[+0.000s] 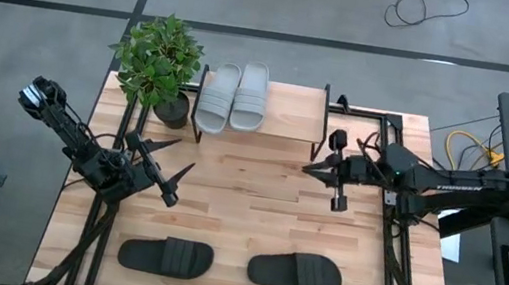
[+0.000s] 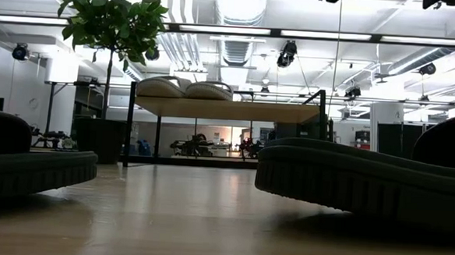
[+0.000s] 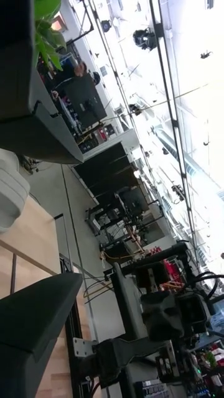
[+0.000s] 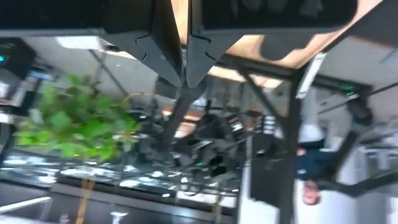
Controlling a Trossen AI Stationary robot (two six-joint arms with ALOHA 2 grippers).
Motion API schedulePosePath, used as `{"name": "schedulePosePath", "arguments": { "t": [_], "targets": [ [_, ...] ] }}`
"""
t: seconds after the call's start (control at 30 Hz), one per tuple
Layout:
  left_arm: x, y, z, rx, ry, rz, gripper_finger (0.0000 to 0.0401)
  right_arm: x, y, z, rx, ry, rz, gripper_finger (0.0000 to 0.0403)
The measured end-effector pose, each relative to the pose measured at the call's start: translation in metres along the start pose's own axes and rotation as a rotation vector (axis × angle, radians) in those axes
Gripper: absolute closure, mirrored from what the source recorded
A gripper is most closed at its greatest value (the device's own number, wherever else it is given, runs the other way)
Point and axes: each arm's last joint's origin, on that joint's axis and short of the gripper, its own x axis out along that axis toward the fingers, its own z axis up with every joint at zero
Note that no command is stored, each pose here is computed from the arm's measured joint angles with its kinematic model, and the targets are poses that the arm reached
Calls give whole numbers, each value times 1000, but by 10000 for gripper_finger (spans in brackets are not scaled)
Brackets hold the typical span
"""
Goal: Pick and place slides into the shelf
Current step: Put the right black slipper on the shelf
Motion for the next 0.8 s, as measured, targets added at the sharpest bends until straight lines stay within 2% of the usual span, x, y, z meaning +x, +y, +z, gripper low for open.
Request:
{"name": "schedulePosePath", "arguments": {
  "t": [0.2, 0.4, 0.63, 0.8],
  "targets": [
    [0, 0, 0, -3, 1, -1, 118, 3, 0, -3, -5, 9, 12, 390],
    [0, 0, 0, -78, 2, 0, 118, 4, 0, -4, -28, 10, 12, 390],
    [0, -6, -2, -108, 7, -6, 118, 5, 0, -5, -23, 17, 13, 390],
    [1, -14, -4, -145, 12, -14, 118, 6, 1, -11, 85, 68, 20, 390]
  ]
}}
